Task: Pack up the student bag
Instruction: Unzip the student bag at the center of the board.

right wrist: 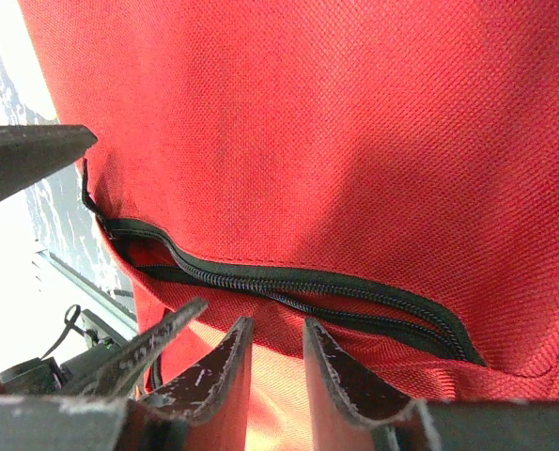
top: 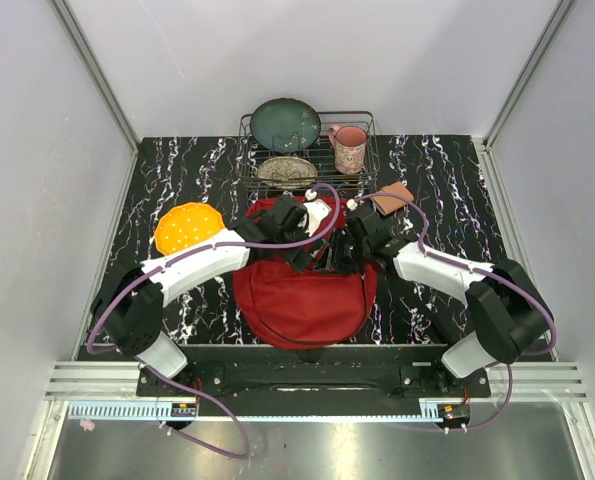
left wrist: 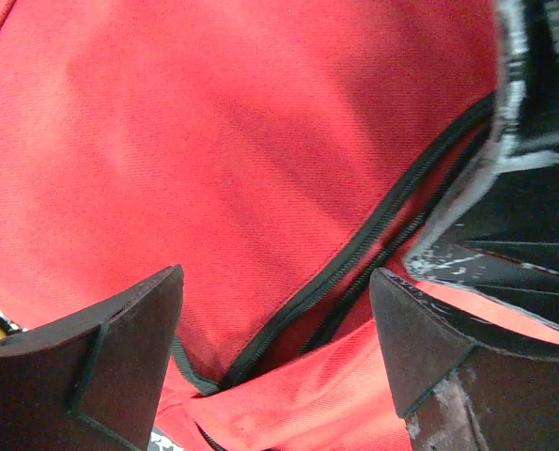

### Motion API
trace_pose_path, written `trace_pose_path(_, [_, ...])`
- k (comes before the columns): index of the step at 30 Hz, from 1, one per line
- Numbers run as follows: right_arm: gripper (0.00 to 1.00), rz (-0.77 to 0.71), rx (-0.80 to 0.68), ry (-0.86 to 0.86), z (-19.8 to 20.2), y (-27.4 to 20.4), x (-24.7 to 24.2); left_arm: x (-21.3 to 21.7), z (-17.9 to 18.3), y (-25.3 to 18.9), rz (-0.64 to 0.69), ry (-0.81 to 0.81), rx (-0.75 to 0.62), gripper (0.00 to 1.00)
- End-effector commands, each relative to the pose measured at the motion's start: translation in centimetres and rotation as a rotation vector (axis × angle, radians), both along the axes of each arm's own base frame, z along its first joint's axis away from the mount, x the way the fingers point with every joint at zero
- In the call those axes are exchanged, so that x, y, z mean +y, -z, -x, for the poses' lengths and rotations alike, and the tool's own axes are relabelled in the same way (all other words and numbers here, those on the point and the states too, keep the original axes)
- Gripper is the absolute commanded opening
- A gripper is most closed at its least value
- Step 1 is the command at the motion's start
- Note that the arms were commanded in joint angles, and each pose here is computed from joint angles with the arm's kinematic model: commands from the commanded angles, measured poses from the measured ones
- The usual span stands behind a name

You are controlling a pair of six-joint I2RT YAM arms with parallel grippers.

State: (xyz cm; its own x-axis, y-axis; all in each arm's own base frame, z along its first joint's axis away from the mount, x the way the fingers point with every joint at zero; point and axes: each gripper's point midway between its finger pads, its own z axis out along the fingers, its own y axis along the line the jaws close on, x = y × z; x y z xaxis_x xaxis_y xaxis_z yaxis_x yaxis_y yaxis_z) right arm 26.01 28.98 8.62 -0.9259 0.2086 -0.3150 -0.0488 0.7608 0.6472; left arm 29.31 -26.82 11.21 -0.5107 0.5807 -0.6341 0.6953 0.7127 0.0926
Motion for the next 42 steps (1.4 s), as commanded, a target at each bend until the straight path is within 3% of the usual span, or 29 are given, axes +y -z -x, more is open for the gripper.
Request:
trace_pose_path(1, [0.35,0.111,0.028,0.038,0.6,2.7,-1.9,-2.4,0.6,-2.7,0.126,0.100,-0.030,0.84])
trace_pose_path(10, [0.35,0.112,0.033,0.037,0.6,2.6,-1.9,-0.8,-0.7,0.4,-0.035,0.012,-0.057,0.84])
trace_pose_path(15, [0.35,0.120,0.028,0.048,0.7,2.6,-2.2,0.6,-1.7,2.1,-0.125,-0.062,-0.072,0.76])
trace_pose_path(18, [0.35,0.116,0.025,0.047,0.7,2.5,-2.2,0.8,-2.3,1.7,-0.118,-0.103,-0.098,0.62])
trace_pose_path(19, [0.35,0.116,0.025,0.048,0.7,2.5,-2.1,0.7,-2.3,1.5,-0.107,-0.114,-0.103,0.51])
trace_pose_path(21, [0.35,0.114,0.023,0.049,0.6,2.3,-2.1,0.5,-2.7,0.6,-0.072,-0.135,-0.126,0.37])
trace_pose_path(22, [0.35,0.114,0.018,0.054,0.6,2.2,-2.2,0.3,-2.8,0.2,-0.056,-0.146,-0.131,0.25])
trace_pose_path(26, [0.35,0.113,0.000,0.076,0.4,1.5,-2.5,0.0,-3.3,-1.3,-0.005,-0.181,-0.155,0.00])
trace_pose_path(42, [0.39,0.115,-0.074,0.239,0.3,-0.1,-5.4,-0.5,-3.4,-10.4,0.280,-0.257,-0.194,0.00])
